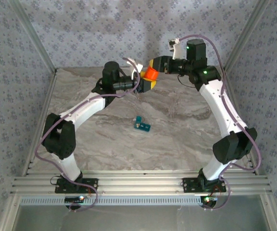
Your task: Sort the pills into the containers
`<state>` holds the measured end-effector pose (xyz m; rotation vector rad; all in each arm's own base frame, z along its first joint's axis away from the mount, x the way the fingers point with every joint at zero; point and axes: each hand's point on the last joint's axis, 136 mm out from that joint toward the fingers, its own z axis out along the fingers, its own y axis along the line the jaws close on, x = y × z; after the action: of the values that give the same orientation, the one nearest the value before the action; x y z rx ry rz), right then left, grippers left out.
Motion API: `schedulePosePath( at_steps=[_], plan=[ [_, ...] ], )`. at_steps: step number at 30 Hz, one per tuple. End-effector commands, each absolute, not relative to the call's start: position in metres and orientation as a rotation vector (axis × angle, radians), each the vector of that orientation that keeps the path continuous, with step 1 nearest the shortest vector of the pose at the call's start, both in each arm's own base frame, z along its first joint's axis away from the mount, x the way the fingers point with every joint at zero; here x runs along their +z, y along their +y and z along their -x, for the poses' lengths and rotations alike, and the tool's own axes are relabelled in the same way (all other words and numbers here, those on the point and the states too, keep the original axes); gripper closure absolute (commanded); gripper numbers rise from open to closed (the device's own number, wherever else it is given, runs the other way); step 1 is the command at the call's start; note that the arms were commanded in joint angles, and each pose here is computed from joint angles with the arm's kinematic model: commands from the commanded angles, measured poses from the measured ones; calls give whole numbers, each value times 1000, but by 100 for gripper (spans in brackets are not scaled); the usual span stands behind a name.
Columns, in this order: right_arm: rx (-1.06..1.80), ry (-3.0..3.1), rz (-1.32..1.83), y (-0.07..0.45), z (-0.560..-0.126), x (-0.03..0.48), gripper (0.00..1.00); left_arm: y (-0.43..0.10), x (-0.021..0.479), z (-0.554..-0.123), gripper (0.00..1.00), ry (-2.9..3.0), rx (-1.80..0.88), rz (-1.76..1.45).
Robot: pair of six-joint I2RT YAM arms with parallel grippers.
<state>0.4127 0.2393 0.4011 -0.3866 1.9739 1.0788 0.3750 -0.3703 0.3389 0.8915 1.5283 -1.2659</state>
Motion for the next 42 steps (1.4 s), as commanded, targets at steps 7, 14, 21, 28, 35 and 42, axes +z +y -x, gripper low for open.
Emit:
schedulePosePath(
  at_steps=[7, 14, 21, 28, 35, 42],
  plan=[
    [1050, 2021, 470, 248, -387, 384, 67, -367, 392, -374, 100, 1333, -1236, -912],
    [1185, 2032, 346, 257, -391, 379, 69, -366, 408, -373, 100, 1279, -1238, -887],
    [1275, 2039, 262, 265, -392, 382, 69, -364, 415, -374, 100, 1250, -1229, -869],
    [1231, 2073, 298, 262, -390, 379, 71, -365, 413, -374, 100, 1259, -1219, -893],
    [1209, 2139, 415, 262, -379, 370, 73, -366, 416, -372, 100, 1250, -1204, -925],
    [1308, 2097, 453, 274, -370, 375, 74, -367, 433, -362, 100, 1194, -1177, -953]
  ],
)
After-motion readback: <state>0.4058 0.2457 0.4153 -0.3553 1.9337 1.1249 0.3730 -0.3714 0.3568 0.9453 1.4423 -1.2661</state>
